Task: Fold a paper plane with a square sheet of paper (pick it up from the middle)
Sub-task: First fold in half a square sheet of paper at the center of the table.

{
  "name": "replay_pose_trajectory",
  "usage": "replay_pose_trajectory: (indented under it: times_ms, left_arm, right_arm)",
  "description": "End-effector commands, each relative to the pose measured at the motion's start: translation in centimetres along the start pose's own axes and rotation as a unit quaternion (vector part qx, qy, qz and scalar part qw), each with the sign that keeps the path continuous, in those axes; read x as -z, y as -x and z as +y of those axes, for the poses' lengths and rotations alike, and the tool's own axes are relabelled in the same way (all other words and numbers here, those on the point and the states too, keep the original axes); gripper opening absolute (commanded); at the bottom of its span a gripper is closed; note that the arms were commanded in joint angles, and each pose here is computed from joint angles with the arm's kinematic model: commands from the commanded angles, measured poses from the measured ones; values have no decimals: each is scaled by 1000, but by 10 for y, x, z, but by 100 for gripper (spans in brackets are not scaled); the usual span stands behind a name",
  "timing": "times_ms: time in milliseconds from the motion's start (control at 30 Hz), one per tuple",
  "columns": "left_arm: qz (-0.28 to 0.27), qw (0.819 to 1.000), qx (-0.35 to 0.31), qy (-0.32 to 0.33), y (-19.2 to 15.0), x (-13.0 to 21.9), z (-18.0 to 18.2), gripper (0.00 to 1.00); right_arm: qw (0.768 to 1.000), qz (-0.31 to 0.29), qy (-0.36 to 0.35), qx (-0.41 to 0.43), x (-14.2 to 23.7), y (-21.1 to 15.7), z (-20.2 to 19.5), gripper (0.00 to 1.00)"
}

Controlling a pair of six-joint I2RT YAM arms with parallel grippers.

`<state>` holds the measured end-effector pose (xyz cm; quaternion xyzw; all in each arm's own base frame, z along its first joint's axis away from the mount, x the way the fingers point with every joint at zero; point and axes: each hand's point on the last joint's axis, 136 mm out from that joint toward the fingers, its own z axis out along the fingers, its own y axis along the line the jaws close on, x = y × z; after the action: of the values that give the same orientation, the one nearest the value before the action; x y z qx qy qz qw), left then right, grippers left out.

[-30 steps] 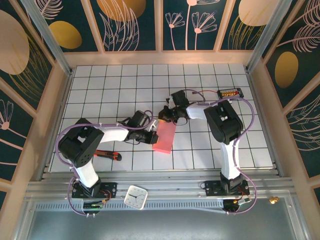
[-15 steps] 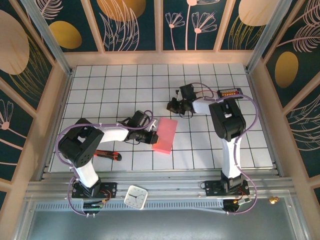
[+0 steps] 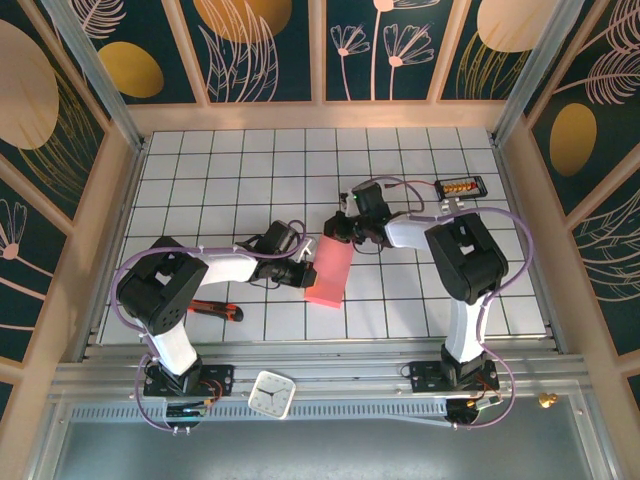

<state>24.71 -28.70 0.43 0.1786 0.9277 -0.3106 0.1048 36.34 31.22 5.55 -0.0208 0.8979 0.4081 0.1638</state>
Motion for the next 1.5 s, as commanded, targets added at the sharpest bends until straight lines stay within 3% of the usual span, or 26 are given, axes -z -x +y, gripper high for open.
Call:
replay_pose_trajectory:
  times_ms: [0, 367, 533, 667, 767, 900, 967, 1467]
  left_arm:
    - [190, 968, 89, 134, -120, -2, 67, 0]
    - [163, 976, 87, 118, -99, 3, 53, 0]
    - [108, 989, 78, 68, -58, 14, 19, 27]
    - [46, 996, 73, 23, -18, 28, -7, 35]
    - [11, 995, 98, -17, 1, 32, -14, 31]
    - [-12, 989, 129, -70, 21, 28, -18, 6]
    - [-12, 988, 133, -81, 27, 22, -20, 0]
    - [-33, 980, 164, -111, 48, 9, -8, 0]
  right_arm:
    - [1000, 11, 23, -4, -12, -5, 4, 0]
    - [999, 35, -35, -16, -34, -22, -40, 0]
    - [997, 42, -60, -6, -35, -30, -55, 0]
    - [997, 43, -60, -1, -34, -32, -56, 0]
    - [997, 43, -61, 0, -34, -33, -57, 0]
    - [997, 47, -62, -1, -34, -36, -59, 0]
    - [997, 45, -64, 0, -34, -35, -60, 0]
    - [996, 47, -69, 0, -34, -38, -64, 0]
